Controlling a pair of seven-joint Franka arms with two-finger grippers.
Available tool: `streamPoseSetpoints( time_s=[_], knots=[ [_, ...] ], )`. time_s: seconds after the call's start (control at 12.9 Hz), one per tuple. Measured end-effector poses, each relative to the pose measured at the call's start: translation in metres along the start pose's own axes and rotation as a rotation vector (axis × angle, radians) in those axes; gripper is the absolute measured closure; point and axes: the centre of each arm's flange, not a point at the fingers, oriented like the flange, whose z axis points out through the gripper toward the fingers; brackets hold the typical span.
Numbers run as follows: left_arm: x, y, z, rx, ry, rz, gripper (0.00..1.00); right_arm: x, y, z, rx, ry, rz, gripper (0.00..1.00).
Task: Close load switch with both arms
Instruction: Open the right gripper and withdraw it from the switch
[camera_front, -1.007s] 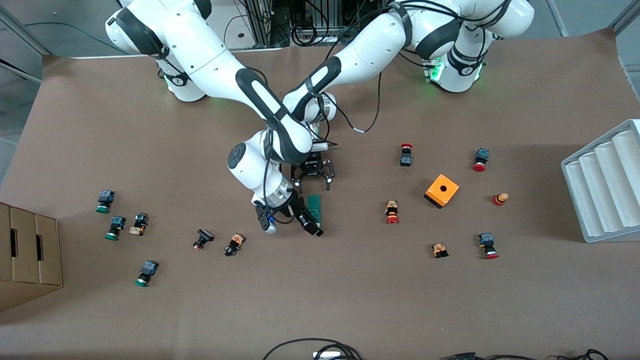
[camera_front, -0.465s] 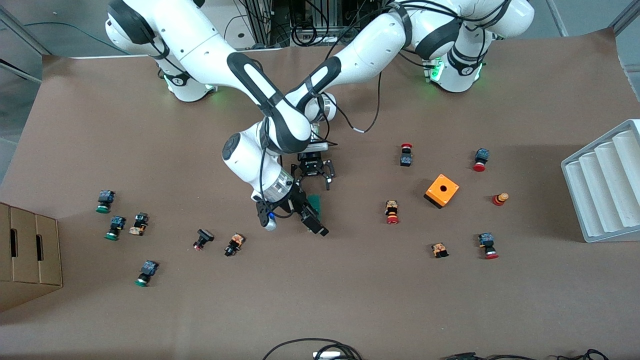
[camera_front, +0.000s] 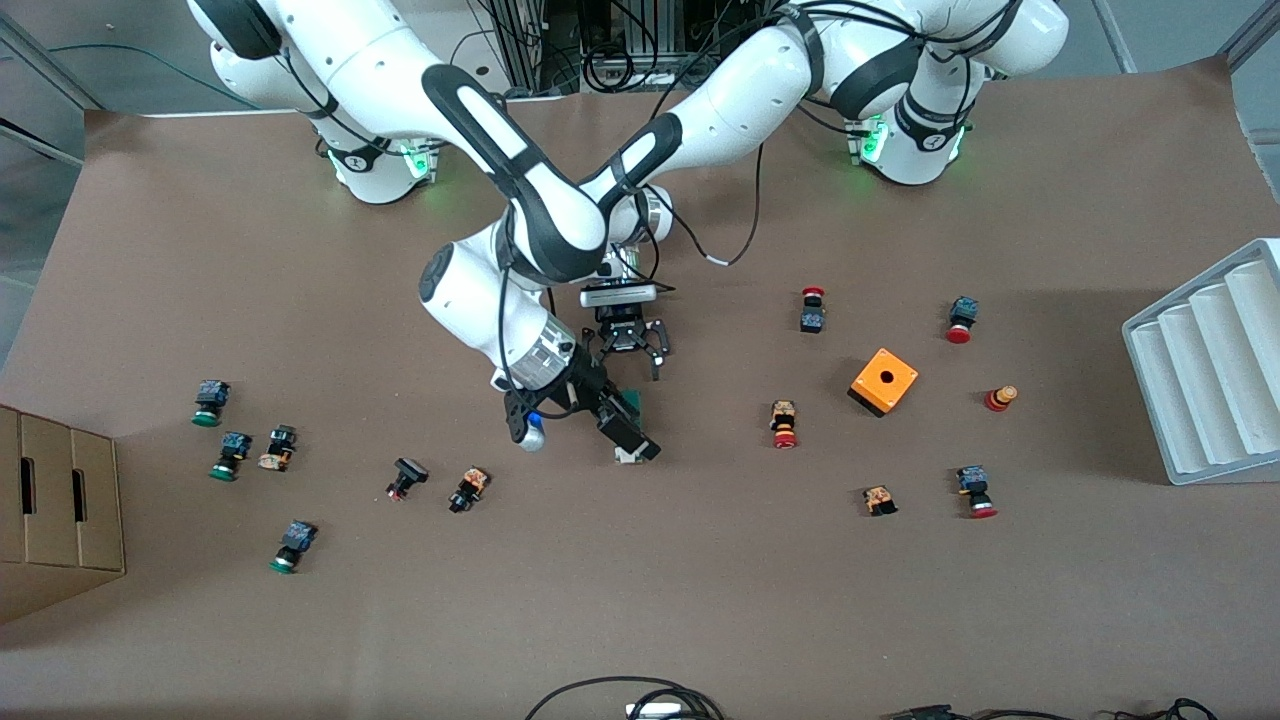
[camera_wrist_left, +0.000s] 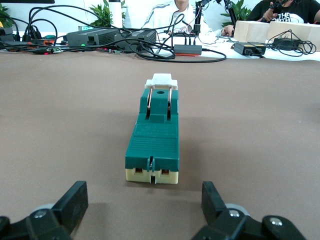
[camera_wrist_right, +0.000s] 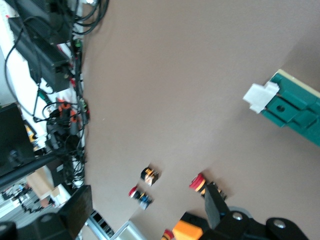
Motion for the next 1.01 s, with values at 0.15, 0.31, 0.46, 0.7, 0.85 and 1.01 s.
streamPoseSetpoints(
  time_s=[0.15,0.31,0.46,0.7,0.85,1.01],
  knots=[
    [0.0,0.0,0.0,0.0,0.0,0.0,0.0,0.01,-0.02,-0.028,0.007,-0.033,0.004,0.0],
    [0.0,0.0,0.0,0.0,0.001,0.0,0.0,0.026,-0.041,-0.058,-0.027,-0.047,-0.075,0.0],
    [0.0,0.0,0.0,0.0,0.001,0.0,0.0,0.043,-0.057,-0.089,-0.099,-0.05,-0.175,0.0],
    [0.0,0.0,0.0,0.0,0.001,0.002,0.0,0.061,-0.065,-0.123,-0.179,-0.057,-0.235,0.0],
    [0.003,0.003,0.001,0.009,-0.012,0.022,0.0,0.076,-0.065,-0.139,-0.256,-0.031,-0.299,0.0],
    [0.012,0.01,0.002,0.038,-0.052,0.075,0.0,0.091,-0.066,-0.159,-0.353,0.014,-0.386,0.0]
  ],
)
